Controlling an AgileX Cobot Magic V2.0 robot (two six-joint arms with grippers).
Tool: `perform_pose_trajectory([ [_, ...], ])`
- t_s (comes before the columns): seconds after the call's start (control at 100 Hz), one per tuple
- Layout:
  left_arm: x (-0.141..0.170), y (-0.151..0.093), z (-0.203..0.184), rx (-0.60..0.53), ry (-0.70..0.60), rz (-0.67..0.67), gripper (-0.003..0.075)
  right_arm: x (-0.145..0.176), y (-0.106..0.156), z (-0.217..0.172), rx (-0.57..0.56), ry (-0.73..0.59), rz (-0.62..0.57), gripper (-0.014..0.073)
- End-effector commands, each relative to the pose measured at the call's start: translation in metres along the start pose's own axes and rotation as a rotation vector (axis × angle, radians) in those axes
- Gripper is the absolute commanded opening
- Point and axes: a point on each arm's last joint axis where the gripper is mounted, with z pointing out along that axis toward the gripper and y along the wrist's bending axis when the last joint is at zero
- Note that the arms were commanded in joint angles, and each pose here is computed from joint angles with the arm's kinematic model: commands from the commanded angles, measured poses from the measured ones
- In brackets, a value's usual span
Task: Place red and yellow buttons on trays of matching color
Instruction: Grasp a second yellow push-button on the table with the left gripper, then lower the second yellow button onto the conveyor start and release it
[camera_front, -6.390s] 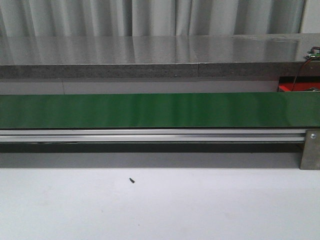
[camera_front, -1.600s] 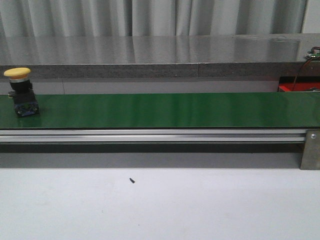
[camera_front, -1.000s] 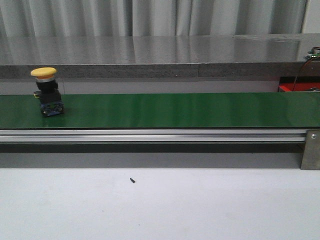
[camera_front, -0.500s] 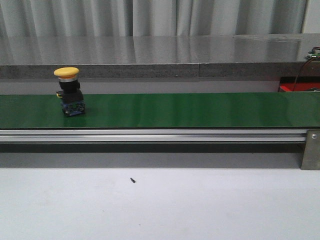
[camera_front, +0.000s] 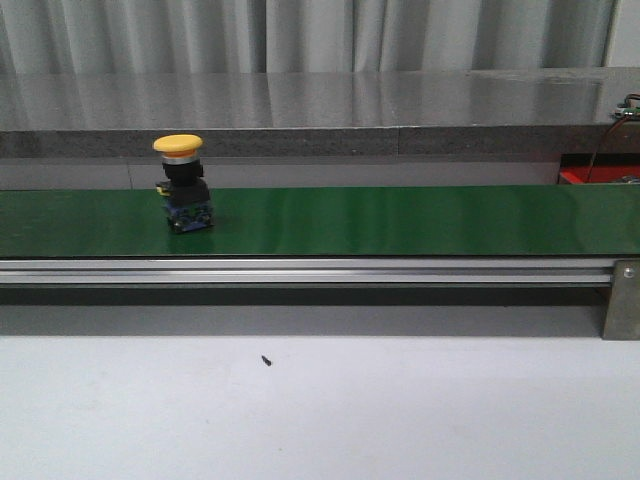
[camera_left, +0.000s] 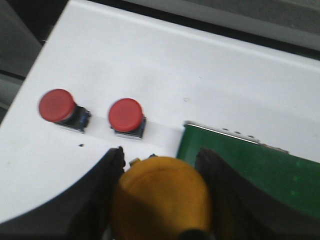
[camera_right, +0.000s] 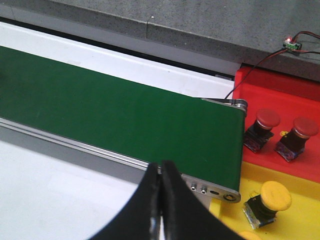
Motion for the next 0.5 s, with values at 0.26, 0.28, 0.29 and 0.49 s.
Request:
perform_pose_trajectory([
  [0.26,0.017,-0.062,0.007,0.092,-0.075,0.102,0.0123,-0.013,-0.002,-0.004,0.023,-0.088,0.014,-0.0118],
  [0.28,0.018,-0.064,0.008,0.096,-0.071,0.106,0.0123,-0.013,-0.002,-0.004,0.023,-0.088,0.014,-0.0118],
  [0.29,0.019,-0.065,0.009,0.097,-0.069,0.107,0.0123,-0.013,-0.002,-0.004,0.023,-0.088,0.014,-0.0118],
  [0.49,0.026,-0.074,0.025,0.111,-0.034,0.122,0.0123,-0.013,-0.002,-0.004,0.023,-0.088,0.014,-0.0118],
])
